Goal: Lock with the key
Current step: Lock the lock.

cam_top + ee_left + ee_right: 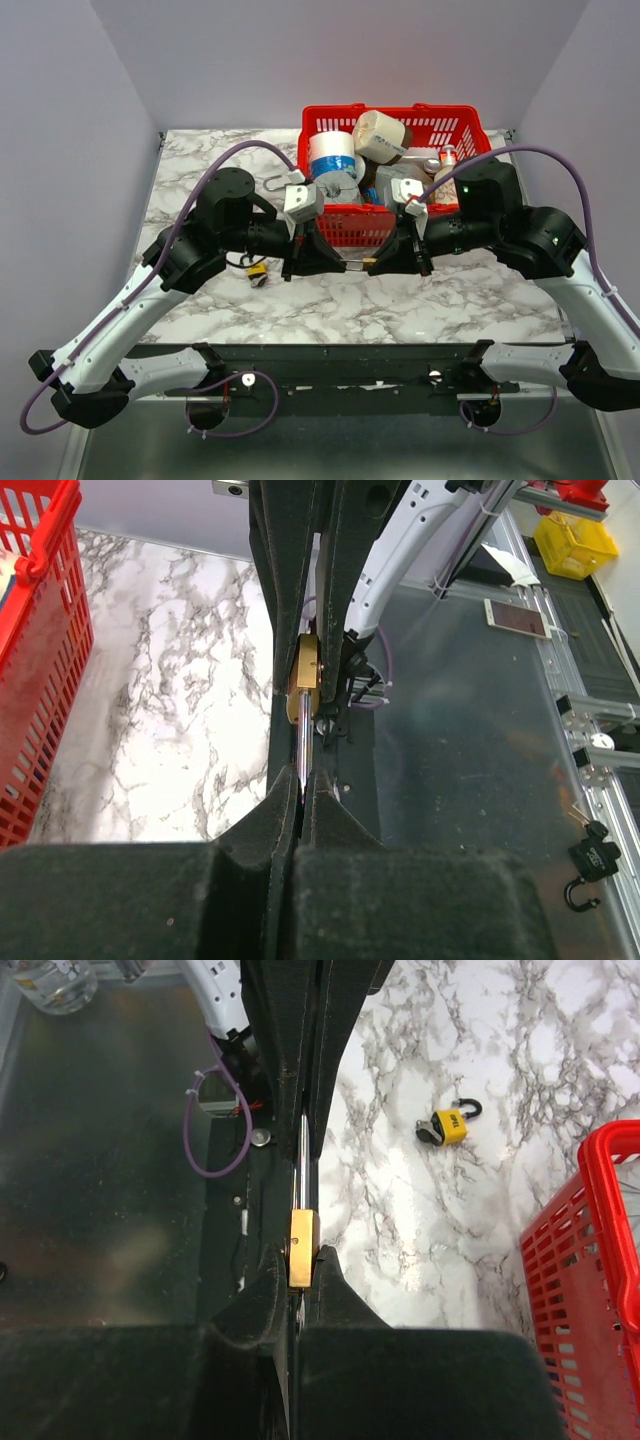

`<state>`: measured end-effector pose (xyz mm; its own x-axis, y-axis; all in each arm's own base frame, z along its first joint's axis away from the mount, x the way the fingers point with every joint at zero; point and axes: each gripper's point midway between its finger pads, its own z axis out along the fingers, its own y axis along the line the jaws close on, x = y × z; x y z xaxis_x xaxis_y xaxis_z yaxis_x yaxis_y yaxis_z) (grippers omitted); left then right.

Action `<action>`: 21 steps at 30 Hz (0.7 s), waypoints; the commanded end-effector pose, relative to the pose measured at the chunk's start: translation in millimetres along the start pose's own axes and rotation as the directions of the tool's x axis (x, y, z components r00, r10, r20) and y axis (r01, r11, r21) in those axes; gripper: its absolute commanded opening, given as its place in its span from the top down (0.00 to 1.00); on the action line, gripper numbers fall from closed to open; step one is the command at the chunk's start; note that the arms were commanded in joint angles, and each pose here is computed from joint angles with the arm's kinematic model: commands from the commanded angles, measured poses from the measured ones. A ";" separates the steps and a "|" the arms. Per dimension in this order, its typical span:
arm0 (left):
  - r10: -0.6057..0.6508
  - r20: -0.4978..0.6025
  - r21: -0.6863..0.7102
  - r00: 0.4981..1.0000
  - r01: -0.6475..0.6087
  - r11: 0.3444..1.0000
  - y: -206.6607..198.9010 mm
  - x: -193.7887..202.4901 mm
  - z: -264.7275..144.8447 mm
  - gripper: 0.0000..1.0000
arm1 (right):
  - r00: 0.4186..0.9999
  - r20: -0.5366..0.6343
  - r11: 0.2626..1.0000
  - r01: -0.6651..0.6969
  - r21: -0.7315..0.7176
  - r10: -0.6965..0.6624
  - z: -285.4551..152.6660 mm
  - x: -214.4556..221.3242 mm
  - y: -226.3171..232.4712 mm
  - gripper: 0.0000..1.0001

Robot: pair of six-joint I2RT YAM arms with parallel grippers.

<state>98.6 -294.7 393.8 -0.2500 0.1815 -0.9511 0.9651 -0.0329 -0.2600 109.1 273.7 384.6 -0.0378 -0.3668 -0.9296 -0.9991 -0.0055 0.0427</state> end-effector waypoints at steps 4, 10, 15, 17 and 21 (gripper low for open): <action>0.080 0.078 0.045 0.994 -0.084 0.995 -3.7 -18.1 22.6 1.00 | 0.995 0.088 0.994 0.052 -0.094 -0.044 23.2 -28.4 2.6 0.99; 0.101 0.074 0.052 0.992 -0.105 0.993 -5.7 -16.9 24.3 1.00 | 0.996 0.088 0.992 0.034 -0.121 -0.023 24.3 -26.9 6.6 0.99; 0.135 0.066 0.038 0.989 -0.138 0.990 -4.5 -13.5 21.9 1.00 | 0.996 0.085 0.990 0.028 -0.141 -0.016 24.1 -26.5 10.4 0.99; 0.133 0.058 0.035 0.989 -0.135 0.990 -4.6 -11.4 20.7 1.00 | 0.996 0.085 0.991 0.031 -0.133 -0.020 22.3 -25.5 10.4 0.99; 0.159 0.041 0.007 0.986 -0.159 0.987 -2.1 -10.1 16.5 1.00 | 0.997 0.071 0.993 0.030 -0.113 -0.022 21.5 -19.6 8.4 0.99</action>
<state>87.5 -298.3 388.8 -0.1991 0.1900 -0.9614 0.9744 -0.0664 -0.2149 96.0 276.0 380.1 -0.0959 -0.3868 -0.9172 -0.9908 -0.0518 0.1254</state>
